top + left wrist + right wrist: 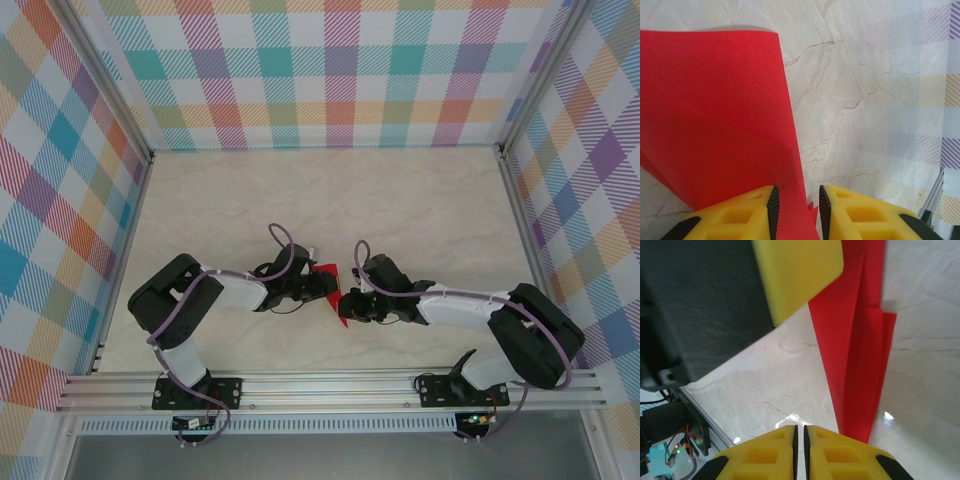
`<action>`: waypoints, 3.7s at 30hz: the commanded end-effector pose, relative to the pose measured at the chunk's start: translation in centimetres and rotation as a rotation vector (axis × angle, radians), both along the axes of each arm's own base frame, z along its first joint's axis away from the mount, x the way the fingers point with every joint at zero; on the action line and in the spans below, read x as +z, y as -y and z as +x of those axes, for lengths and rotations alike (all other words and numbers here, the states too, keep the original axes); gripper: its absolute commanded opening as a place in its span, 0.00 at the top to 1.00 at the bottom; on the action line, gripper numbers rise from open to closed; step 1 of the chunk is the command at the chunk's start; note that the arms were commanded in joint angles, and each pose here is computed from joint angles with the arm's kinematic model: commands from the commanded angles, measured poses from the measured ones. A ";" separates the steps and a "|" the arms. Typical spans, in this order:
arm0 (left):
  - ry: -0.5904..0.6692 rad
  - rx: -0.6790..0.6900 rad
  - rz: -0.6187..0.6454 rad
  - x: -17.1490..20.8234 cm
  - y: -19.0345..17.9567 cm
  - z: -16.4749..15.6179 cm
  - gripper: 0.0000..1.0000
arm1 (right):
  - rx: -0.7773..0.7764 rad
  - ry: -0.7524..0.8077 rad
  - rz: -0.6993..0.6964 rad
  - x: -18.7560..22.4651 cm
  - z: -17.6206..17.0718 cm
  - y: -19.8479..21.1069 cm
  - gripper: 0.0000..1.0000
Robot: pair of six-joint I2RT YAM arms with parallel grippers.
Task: Fold a paper plane with a square sheet of paper (pick it up from the middle)
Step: Fold the wing for the fifth time at the center of the table.
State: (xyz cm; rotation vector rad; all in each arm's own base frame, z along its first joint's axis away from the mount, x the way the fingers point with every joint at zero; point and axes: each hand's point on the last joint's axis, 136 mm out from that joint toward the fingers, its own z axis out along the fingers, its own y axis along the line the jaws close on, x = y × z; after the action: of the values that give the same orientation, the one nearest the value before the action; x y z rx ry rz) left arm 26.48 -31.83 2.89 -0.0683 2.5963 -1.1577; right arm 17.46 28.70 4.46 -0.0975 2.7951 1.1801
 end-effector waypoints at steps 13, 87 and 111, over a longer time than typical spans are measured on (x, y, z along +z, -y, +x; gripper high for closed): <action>-0.077 -0.030 0.088 -3.9 -0.6 -1.5 0.70 | -0.002 -0.140 0.018 -3.8 -1.6 0.3 0.89; -0.095 -0.048 0.116 -4.0 -0.3 -1.5 0.71 | 0.065 0.027 -0.034 1.7 -1.5 1.4 0.89; -0.100 -0.049 0.140 -4.3 -0.5 -1.5 0.71 | 0.084 -0.187 -0.179 -5.7 -6.0 3.8 0.91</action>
State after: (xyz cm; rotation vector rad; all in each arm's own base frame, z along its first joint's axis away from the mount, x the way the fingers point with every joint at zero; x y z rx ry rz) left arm 26.53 -32.03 2.64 -0.0470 2.6565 -1.1230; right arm 14.99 27.51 1.35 -0.1661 2.9065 1.1059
